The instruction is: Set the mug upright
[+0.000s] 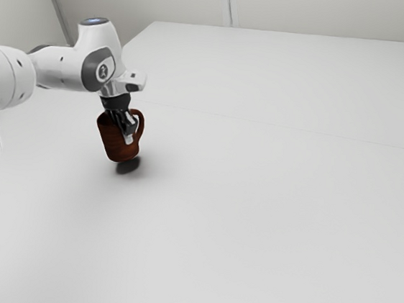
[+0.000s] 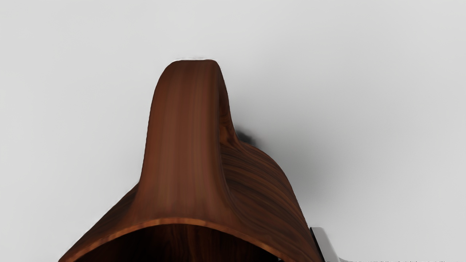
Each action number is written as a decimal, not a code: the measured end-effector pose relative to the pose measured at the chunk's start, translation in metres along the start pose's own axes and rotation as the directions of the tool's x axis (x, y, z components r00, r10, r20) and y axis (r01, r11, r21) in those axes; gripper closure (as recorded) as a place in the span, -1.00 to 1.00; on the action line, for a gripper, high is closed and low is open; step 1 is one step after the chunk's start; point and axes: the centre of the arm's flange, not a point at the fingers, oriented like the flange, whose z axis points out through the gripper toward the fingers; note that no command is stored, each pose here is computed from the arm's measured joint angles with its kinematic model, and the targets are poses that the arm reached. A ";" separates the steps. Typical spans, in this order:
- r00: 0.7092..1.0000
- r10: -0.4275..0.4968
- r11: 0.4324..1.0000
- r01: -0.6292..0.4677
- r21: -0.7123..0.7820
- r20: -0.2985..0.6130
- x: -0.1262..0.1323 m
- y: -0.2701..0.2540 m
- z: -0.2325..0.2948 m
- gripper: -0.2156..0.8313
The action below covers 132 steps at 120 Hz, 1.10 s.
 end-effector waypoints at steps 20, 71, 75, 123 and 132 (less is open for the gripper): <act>0.998 -0.029 0.999 0.031 0.041 -0.048 -0.024 0.034 -0.020 0.90; 0.983 -0.174 0.985 0.174 -0.015 -0.065 -0.055 0.058 0.023 0.34; 0.981 -0.181 0.983 0.180 -0.016 -0.068 -0.055 0.058 0.024 0.21; 0.956 -0.214 0.977 0.212 -0.034 -0.200 -0.042 0.071 -0.134 -0.47; 0.950 -0.196 0.980 0.195 -0.028 -0.244 -0.039 0.077 -0.222 -0.50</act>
